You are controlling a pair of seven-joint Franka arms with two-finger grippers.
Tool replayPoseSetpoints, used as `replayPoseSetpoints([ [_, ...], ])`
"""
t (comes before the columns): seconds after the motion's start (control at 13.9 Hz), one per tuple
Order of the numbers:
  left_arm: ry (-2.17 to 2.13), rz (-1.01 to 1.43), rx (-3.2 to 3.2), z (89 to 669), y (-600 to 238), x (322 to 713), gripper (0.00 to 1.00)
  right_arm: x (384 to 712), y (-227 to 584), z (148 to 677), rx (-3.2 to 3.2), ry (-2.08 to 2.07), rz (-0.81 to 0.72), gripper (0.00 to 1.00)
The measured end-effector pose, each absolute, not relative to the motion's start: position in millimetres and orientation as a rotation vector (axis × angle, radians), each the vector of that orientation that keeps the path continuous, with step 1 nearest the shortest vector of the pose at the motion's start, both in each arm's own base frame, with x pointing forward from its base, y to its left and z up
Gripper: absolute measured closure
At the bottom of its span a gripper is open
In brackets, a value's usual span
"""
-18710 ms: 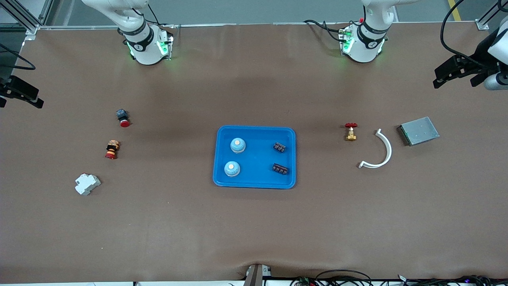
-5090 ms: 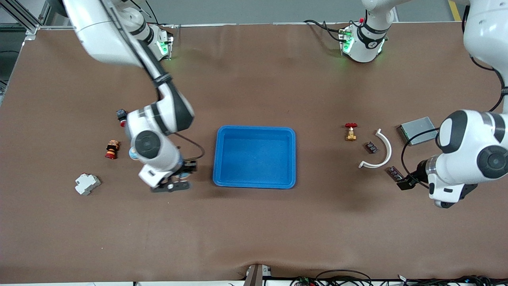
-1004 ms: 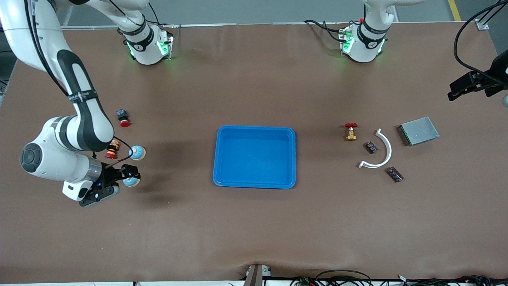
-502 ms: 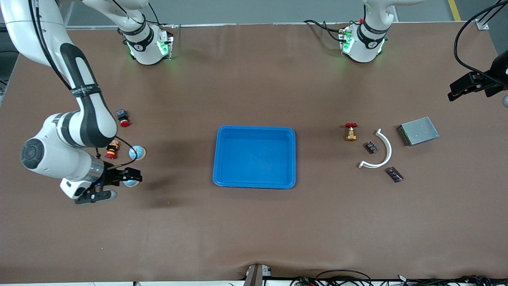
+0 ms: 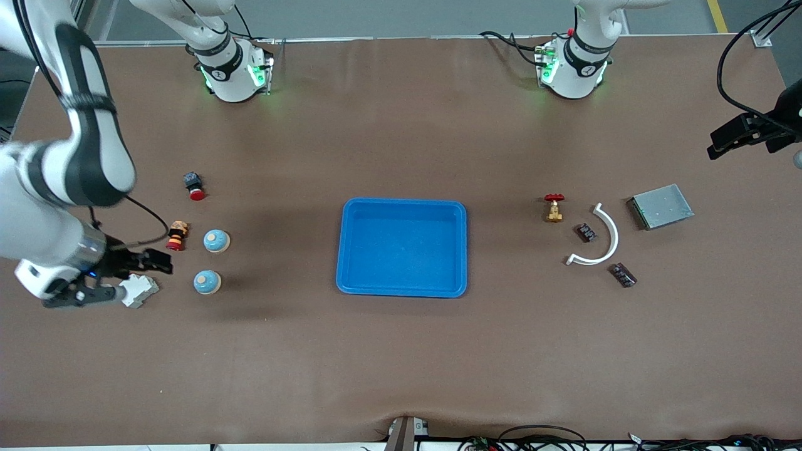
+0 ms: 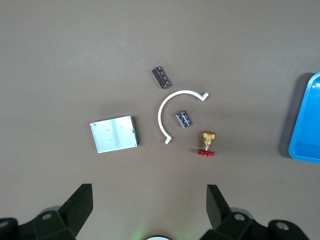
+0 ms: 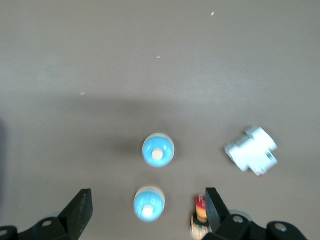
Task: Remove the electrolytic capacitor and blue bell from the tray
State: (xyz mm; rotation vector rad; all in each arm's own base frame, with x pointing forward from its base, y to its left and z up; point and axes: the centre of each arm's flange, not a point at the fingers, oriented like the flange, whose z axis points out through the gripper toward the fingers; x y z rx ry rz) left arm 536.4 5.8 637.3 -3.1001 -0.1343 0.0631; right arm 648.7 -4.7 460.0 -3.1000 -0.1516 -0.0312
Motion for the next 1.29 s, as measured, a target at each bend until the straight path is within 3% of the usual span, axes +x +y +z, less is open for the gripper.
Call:
replayPoseSetpoints([
  [0.29, -0.134, 0.061, -3.100, 638, 6, 536, 0.00, 592, 12, 560, -3.118, 0.018, -0.012, 0.00],
  [0.72, -0.147, 0.056, -3.100, 640, 10, 536, 0.00, 563, 9, 574, -3.125, 0.056, 0.146, 0.00],
  [1.29, -0.150, 0.028, -3.101, 649, 11, 534, 0.00, 543, -3, 611, -3.126, 0.035, 0.180, 0.00],
])
